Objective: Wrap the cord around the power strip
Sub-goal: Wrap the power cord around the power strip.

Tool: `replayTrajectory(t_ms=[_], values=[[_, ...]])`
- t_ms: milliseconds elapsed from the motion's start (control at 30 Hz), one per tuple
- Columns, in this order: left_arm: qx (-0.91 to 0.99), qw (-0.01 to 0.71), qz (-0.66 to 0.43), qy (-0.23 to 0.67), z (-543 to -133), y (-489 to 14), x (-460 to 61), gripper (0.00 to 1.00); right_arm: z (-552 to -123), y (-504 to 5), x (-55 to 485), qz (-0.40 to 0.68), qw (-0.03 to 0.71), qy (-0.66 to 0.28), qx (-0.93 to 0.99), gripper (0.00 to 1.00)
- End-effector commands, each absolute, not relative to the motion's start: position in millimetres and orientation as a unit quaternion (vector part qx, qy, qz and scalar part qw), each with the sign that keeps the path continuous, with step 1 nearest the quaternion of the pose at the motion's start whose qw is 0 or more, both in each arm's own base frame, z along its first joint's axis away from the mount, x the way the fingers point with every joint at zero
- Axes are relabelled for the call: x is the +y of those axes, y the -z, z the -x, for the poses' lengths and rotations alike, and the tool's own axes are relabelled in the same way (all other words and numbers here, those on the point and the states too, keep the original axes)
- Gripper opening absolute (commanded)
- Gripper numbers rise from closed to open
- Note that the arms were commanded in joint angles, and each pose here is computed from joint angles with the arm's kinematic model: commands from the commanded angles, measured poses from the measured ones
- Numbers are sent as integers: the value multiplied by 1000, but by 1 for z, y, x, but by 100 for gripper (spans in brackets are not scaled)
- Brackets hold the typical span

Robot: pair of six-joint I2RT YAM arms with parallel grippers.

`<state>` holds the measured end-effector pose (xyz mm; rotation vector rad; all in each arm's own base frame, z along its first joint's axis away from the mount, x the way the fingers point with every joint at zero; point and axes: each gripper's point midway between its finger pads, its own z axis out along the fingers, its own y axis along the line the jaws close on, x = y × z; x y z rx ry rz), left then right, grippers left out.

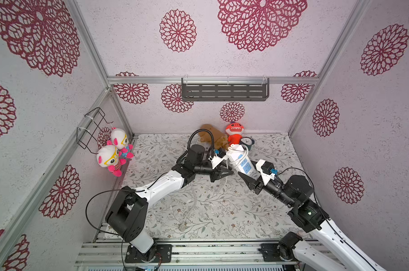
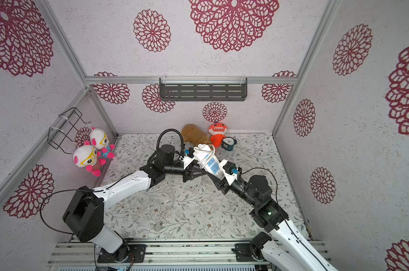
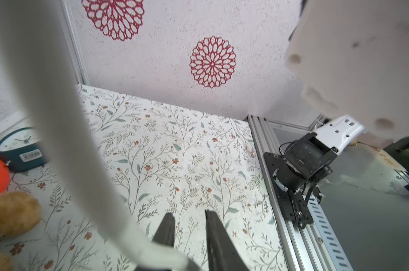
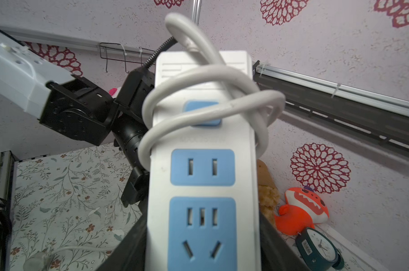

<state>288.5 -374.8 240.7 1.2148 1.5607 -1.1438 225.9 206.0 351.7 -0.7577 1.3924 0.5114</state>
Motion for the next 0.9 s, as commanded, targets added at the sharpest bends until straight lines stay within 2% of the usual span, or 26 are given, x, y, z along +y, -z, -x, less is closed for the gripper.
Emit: replayTrajectory(t_ms=[0,167,467,600,867], values=[[624,418,-456,478,-284,-232,-387,27,-231,-385,194,295,713,-214,599,0],[630,409,-425,505,-281,-219,-393,25,-240,-387,183,269,722,-185,610,0],[626,388,-434,519,-260,-217,-407,8,-261,-376,160,224,712,-113,655,0],[632,369,-458,504,-244,-216,-407,5,-274,-360,149,206,691,-73,689,0],[642,291,-535,466,-206,-214,-413,2,-288,-340,141,190,668,-50,718,0]])
